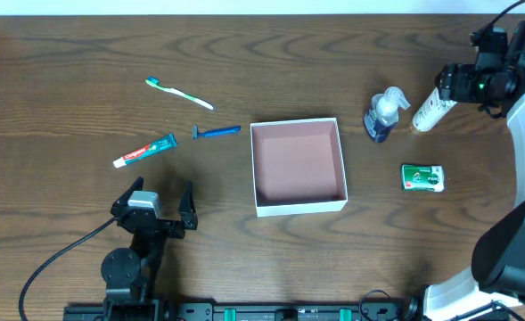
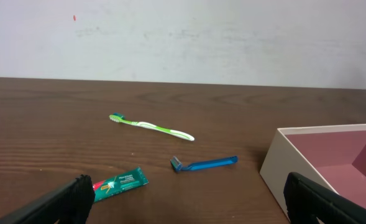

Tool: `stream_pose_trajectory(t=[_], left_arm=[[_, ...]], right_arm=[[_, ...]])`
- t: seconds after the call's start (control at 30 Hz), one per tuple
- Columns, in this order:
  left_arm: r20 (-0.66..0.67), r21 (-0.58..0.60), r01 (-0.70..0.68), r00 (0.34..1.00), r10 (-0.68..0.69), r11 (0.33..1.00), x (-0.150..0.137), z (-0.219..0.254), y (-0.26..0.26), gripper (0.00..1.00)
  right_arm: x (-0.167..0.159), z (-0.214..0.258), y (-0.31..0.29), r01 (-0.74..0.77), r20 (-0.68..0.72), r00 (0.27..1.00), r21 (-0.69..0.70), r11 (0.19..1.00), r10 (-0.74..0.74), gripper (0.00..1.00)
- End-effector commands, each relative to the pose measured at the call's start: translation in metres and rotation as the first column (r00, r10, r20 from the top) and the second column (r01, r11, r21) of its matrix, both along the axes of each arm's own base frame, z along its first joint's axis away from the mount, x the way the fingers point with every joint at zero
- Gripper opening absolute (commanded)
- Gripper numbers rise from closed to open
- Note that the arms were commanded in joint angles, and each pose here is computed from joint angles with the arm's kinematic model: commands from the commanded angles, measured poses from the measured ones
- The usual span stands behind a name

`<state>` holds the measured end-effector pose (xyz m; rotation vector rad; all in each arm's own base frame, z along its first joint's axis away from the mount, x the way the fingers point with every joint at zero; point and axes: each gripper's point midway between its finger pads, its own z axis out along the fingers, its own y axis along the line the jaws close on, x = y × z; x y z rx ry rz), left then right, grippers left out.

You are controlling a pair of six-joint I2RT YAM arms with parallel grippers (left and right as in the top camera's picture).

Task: Pack container
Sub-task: 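Reach the right gripper to the white Pantene tube and grasp it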

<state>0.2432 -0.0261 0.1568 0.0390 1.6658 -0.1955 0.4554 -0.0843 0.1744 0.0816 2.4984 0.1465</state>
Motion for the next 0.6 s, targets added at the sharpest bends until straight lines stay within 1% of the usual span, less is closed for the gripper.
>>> stream_pose_trajectory(t=[0.0, 0.07, 0.13, 0.17, 0.2, 0.3, 0.37, 0.4, 0.47, 0.57], left_arm=[[-0.049, 0.011, 0.010, 0.999, -0.010, 1.000, -0.0005, -0.0169, -0.0011, 0.98], [-0.049, 0.011, 0.010, 0.999, -0.010, 1.000, -0.0005, -0.0169, -0.0011, 0.98], [-0.049, 0.011, 0.010, 0.999, -0.010, 1.000, -0.0005, -0.0169, -0.0011, 0.98], [-0.049, 0.011, 0.010, 0.999, -0.010, 1.000, -0.0005, -0.0169, -0.0011, 0.98], [-0.049, 0.011, 0.010, 0.999, -0.010, 1.000, -0.0005, -0.0169, -0.0011, 0.98], [-0.049, 0.011, 0.010, 0.999, -0.010, 1.000, -0.0005, -0.0169, -0.0011, 0.98], [-0.049, 0.011, 0.010, 0.999, -0.010, 1.000, -0.0005, -0.0169, -0.0011, 0.98], [-0.049, 0.011, 0.010, 0.999, -0.010, 1.000, -0.0005, -0.0169, -0.0011, 0.98], [-0.049, 0.011, 0.010, 0.999, -0.010, 1.000, -0.0005, -0.0169, -0.0011, 0.98], [-0.049, 0.011, 0.010, 0.999, -0.010, 1.000, -0.0005, -0.0169, -0.0011, 0.98]], right_arm=[[0.0050, 0.0025, 0.0021, -0.013, 0.019, 1.000, 0.033, 0.999, 0.012, 0.72], [0.0055, 0.0026, 0.0021, -0.015, 0.021, 1.000, 0.031, 0.999, 0.015, 0.65], [0.0059, 0.0031, 0.0022, -0.016, 0.024, 1.000, 0.031, 0.999, 0.015, 0.55], [0.0056, 0.0027, 0.0026, -0.016, 0.022, 1.000, 0.032, 0.999, 0.015, 0.46], [0.0053, 0.0024, 0.0027, -0.016, 0.020, 1.000, 0.032, 0.999, 0.015, 0.41], [0.0044, 0.0016, 0.0044, -0.019, 0.014, 1.000, 0.034, 0.999, 0.018, 0.22], [0.0030, 0.0005, 0.0058, -0.020, 0.006, 1.000, 0.036, 0.999, 0.020, 0.13], [0.0026, 0.0002, 0.0061, -0.021, 0.004, 1.000, 0.037, 0.999, 0.021, 0.10], [0.0014, -0.0018, 0.0068, -0.021, -0.005, 1.000, 0.039, 0.999, 0.021, 0.02], [-0.0005, -0.0049, 0.0073, -0.020, -0.019, 1.000, 0.043, 0.999, 0.021, 0.01]])
